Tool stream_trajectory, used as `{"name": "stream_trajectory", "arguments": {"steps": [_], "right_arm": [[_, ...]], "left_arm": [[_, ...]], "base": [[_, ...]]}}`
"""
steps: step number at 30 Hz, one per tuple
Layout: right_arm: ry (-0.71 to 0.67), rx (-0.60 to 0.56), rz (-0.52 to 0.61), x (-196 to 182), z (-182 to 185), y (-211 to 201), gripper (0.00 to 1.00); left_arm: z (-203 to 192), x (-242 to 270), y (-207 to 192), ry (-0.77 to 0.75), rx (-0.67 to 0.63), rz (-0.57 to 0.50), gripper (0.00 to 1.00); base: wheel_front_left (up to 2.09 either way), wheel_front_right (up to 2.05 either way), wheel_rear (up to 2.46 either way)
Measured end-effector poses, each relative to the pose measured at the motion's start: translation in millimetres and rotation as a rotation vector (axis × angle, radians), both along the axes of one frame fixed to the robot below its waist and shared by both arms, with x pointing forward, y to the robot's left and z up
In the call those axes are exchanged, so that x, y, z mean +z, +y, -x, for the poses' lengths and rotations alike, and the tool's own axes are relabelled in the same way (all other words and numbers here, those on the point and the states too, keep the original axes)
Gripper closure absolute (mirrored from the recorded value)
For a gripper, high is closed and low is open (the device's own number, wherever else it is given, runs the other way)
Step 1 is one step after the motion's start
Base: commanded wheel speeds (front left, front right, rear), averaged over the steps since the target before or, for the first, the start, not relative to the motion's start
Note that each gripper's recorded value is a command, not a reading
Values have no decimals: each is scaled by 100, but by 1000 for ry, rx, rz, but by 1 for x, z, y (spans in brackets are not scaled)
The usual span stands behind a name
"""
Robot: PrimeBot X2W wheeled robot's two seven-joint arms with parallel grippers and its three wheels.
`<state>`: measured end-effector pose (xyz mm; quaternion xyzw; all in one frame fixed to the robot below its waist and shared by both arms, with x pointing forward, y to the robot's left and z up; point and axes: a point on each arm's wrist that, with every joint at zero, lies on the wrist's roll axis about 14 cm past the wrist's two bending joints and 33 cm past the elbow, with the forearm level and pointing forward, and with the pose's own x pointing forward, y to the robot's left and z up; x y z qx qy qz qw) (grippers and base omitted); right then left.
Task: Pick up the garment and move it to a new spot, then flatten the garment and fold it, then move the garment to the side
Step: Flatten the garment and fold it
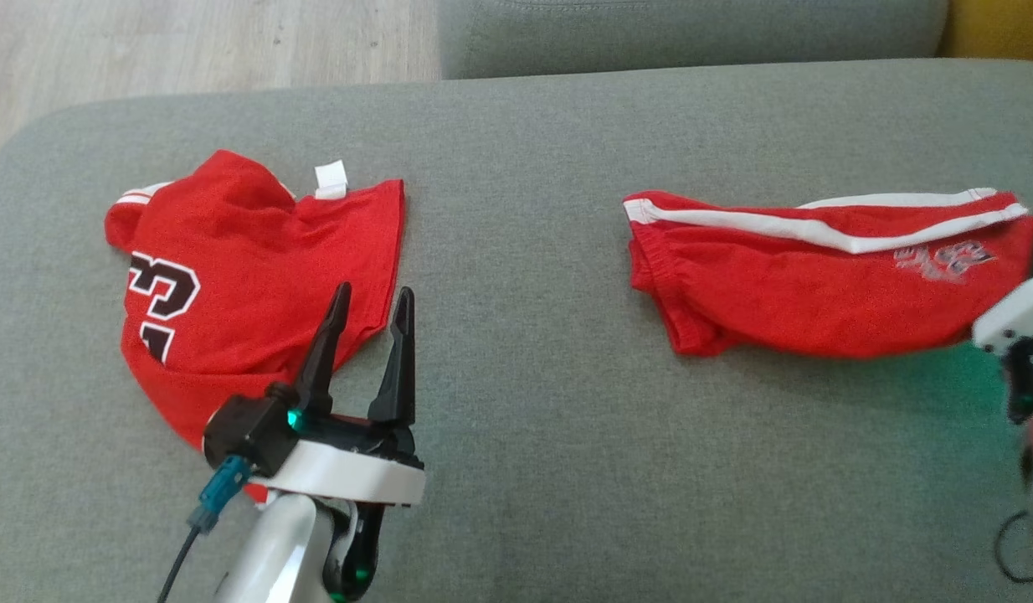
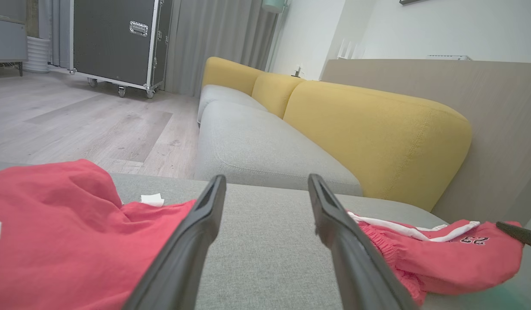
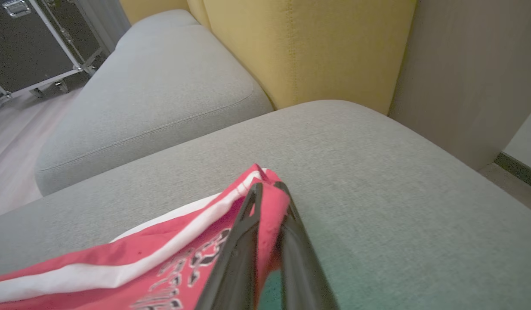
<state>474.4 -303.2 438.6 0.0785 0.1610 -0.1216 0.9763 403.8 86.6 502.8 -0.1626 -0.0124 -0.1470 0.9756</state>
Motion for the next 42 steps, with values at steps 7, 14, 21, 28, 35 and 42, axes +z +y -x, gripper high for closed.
{"name": "stream_trajectory", "arguments": {"steps": [7,14,21,28,35,42], "right_arm": [[-99,89,-36,23,-16,48,100],[-229,273,-90,55,-24,132,100],[-255,517,-104,59,-11,216,100],[-176,692,-78,34,11,264,100],[-70,798,-20,1,33,278,100],[42,863,70,-29,55,272,0]], "left_arm": [[7,6,4,-15,13,0,0],[17,11,14,-27,42,1,0],[23,12,25,-30,76,0,0],[26,12,35,-29,106,-2,0],[28,11,40,-25,121,-3,0],[26,10,33,-22,99,3,0]], "base": [[0,0,0],[0,0,0],[0,0,0],[0,0,0],[0,0,0],[0,0,0]]}}
